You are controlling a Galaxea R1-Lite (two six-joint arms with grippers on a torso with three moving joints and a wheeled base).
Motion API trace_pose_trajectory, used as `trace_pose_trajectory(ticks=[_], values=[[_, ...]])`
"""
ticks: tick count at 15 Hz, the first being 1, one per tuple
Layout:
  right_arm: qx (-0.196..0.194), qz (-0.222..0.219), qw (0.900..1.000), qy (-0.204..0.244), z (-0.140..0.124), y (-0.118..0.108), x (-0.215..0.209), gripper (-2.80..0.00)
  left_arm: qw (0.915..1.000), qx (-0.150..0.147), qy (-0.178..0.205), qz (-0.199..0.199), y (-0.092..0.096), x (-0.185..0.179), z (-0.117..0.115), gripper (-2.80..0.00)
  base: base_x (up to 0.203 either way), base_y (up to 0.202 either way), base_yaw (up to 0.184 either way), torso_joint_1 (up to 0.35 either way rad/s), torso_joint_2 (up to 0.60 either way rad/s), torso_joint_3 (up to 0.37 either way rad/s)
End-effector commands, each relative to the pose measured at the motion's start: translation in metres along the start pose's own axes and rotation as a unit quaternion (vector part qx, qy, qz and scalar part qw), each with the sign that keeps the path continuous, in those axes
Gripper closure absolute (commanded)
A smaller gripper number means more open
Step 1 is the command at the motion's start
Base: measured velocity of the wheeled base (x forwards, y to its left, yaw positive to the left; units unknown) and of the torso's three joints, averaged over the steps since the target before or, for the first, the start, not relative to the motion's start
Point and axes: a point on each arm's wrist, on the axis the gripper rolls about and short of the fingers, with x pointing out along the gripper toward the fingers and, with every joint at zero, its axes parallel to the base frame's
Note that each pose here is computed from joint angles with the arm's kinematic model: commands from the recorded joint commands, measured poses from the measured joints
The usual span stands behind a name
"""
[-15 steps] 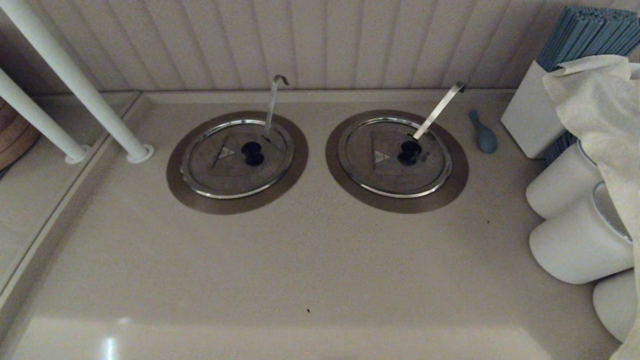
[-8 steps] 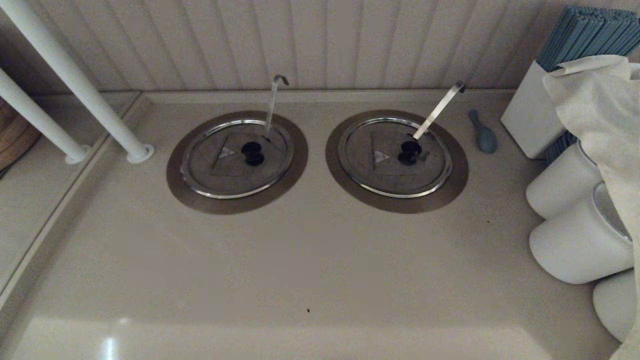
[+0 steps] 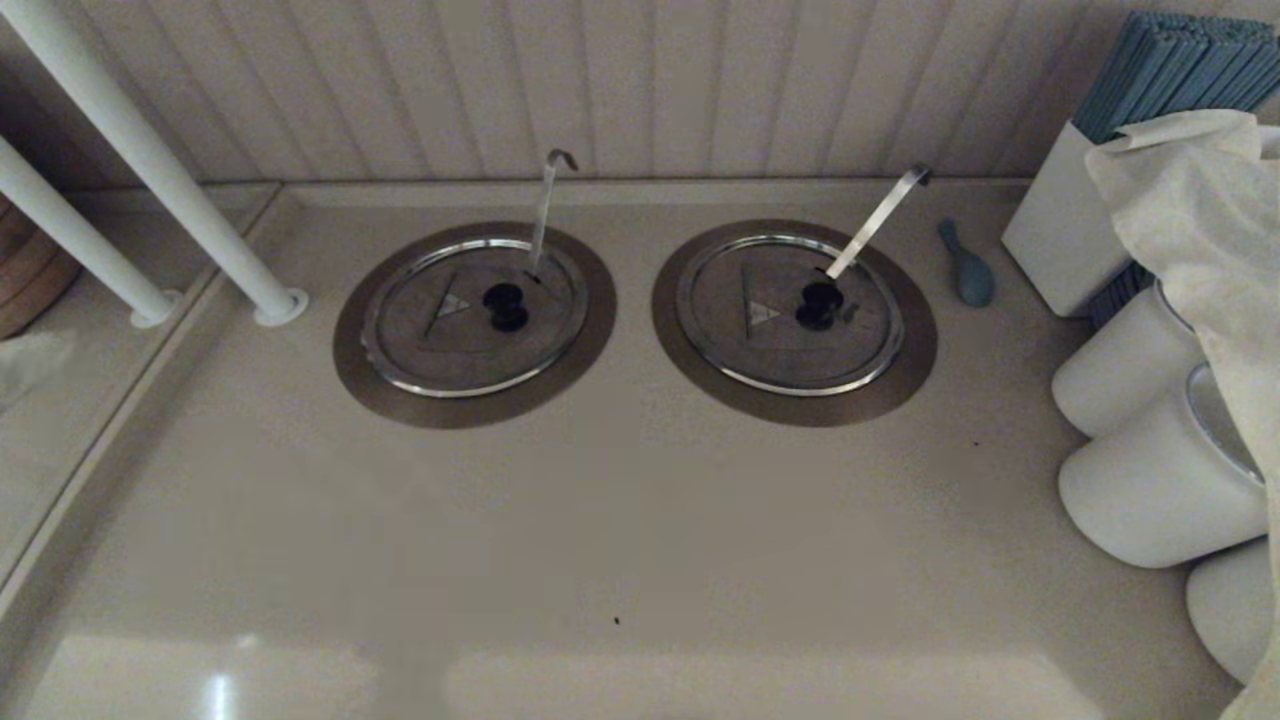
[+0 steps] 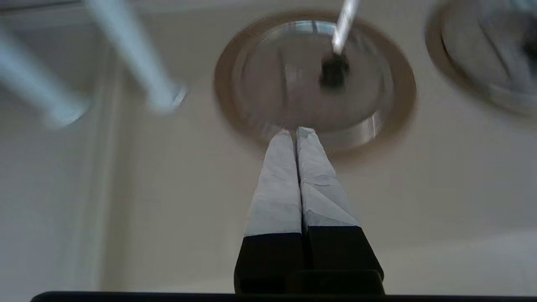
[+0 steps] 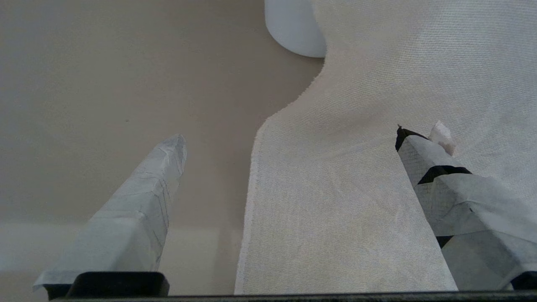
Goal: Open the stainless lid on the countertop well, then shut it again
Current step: Open the lid
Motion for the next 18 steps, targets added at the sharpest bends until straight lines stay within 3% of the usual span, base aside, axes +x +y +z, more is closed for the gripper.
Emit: trace_pose_trajectory(ticks=[1, 2, 4, 7, 11, 14, 15, 18], values=[[0.000, 0.000, 1.000, 0.000, 0.000, 0.000, 0.000, -2.80, 0.9985, -0.022, 0.050, -0.011, 0.003, 0.103, -0.014, 0.00, 0.000, 0.000, 0.000, 0.000, 0.00, 0.000], [0.000, 0.000, 1.000, 0.001, 0.000, 0.000, 0.000, -2.80, 0.9989, -0.033, 0.029, -0.015, -0.004, 0.132, -0.010, 0.00, 0.000, 0.000, 0.000, 0.000, 0.00, 0.000], [0.000, 0.000, 1.000, 0.000, 0.000, 0.000, 0.000, -2.80, 0.9967, -0.054, 0.002, -0.060, -0.040, 0.166, -0.003, 0.00, 0.000, 0.000, 0.000, 0.000, 0.00, 0.000], [0.000, 0.000, 1.000, 0.001, 0.000, 0.000, 0.000, -2.80, 0.9950, -0.067, 0.002, -0.074, -0.068, 0.201, -0.012, 0.00, 0.000, 0.000, 0.000, 0.000, 0.00, 0.000], [0.000, 0.000, 1.000, 0.001, 0.000, 0.000, 0.000, -2.80, 0.9953, -0.068, 0.007, -0.069, -0.070, 0.205, -0.019, 0.00, 0.000, 0.000, 0.000, 0.000, 0.00, 0.000], [0.000, 0.000, 1.000, 0.001, 0.000, 0.000, 0.000, -2.80, 0.9969, -0.066, 0.021, -0.036, -0.070, 0.216, -0.029, 0.00, 0.000, 0.000, 0.000, 0.000, 0.00, 0.000], [0.000, 0.000, 1.000, 0.000, 0.000, 0.000, 0.000, -2.80, 0.9968, -0.067, 0.023, -0.037, -0.070, 0.216, -0.030, -2.80, 0.000, 0.000, 0.000, 0.000, 0.00, 0.000], [0.000, 0.000, 1.000, 0.000, 0.000, 0.000, 0.000, -2.80, 0.9968, -0.065, 0.036, -0.030, -0.067, 0.222, -0.039, -2.80, 0.000, 0.000, 0.000, 0.000, 0.00, 0.000]])
